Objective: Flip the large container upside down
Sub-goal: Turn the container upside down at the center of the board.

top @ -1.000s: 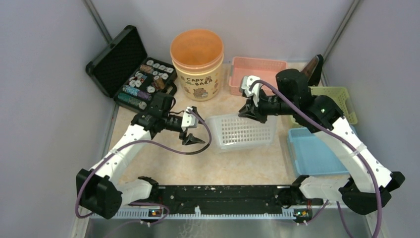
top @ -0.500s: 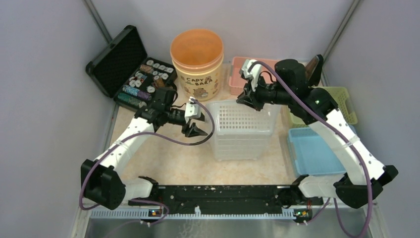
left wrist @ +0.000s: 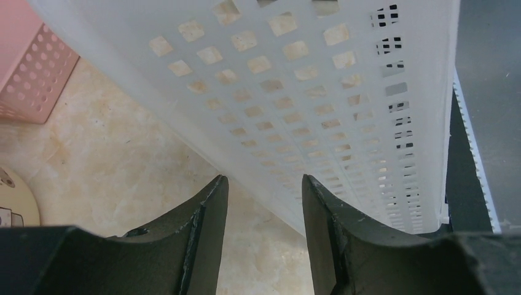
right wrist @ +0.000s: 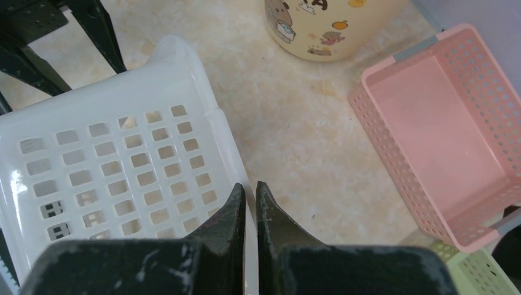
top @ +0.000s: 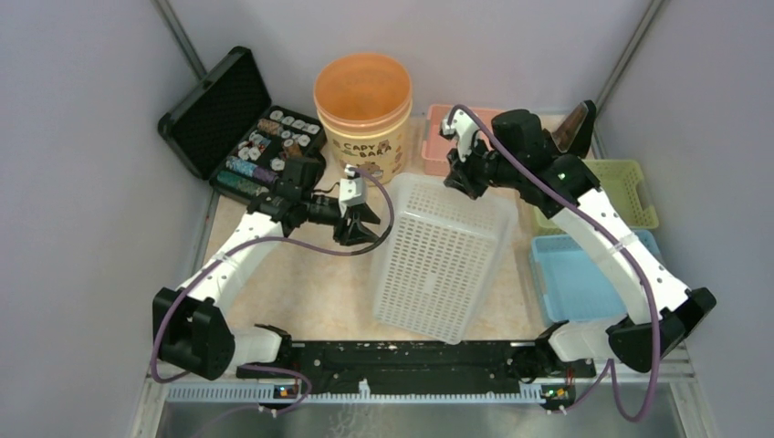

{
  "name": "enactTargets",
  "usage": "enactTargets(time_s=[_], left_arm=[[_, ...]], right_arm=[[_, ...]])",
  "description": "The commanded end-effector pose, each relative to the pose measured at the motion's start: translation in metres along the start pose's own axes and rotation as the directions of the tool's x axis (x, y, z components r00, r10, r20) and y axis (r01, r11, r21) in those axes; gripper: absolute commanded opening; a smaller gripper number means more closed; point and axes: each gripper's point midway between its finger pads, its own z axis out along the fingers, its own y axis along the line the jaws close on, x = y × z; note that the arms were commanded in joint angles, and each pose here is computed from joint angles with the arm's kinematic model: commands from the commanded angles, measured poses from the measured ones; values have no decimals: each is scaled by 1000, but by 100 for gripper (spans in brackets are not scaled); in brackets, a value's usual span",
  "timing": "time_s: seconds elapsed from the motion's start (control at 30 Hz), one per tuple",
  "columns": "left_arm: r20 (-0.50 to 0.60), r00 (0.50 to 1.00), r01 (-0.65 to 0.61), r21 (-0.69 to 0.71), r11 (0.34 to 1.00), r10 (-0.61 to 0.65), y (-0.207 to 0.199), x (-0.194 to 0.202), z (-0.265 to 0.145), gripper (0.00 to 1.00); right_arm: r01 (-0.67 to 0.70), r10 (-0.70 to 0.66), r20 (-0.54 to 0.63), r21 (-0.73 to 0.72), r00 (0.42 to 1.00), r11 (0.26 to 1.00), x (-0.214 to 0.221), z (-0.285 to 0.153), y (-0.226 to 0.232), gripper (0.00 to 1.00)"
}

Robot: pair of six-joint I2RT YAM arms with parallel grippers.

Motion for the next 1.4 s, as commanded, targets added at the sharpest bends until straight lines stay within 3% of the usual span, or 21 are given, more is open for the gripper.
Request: enactTargets(time_s=[0.0, 0.07, 0.3, 0.43, 0.77, 1.0, 1.37], left_arm=[[70, 997, -23, 35, 999, 20, -7, -17, -1, 54], [69, 997, -22, 24, 999, 20, -6, -17, -1, 56], [53, 998, -16, -71, 997, 19, 10, -16, -8, 78], [28, 1000, -3, -174, 985, 8, 27, -15, -16, 98], [4, 999, -34, -281, 959, 36, 34, -9, -32, 99], [-39, 999, 3, -350, 937, -18, 46, 9, -36, 99], [-84, 996, 3, -289, 957, -29, 35, 43, -28, 99]], right_arm=[[3, -10, 61, 119, 998, 993, -11, -1, -28, 0], [1, -9, 62, 127, 998, 992, -9, -1, -30, 0], [-18, 7, 63, 176, 998, 984, 1, 1, -49, 0], [-37, 26, 55, 205, 998, 978, 10, 4, -61, 0], [-79, 69, 45, 293, 997, 953, 36, 7, -93, 0], [-117, 108, 46, 340, 993, 933, 54, 5, -112, 0], [-157, 147, 54, 358, 988, 921, 72, 6, -124, 0]])
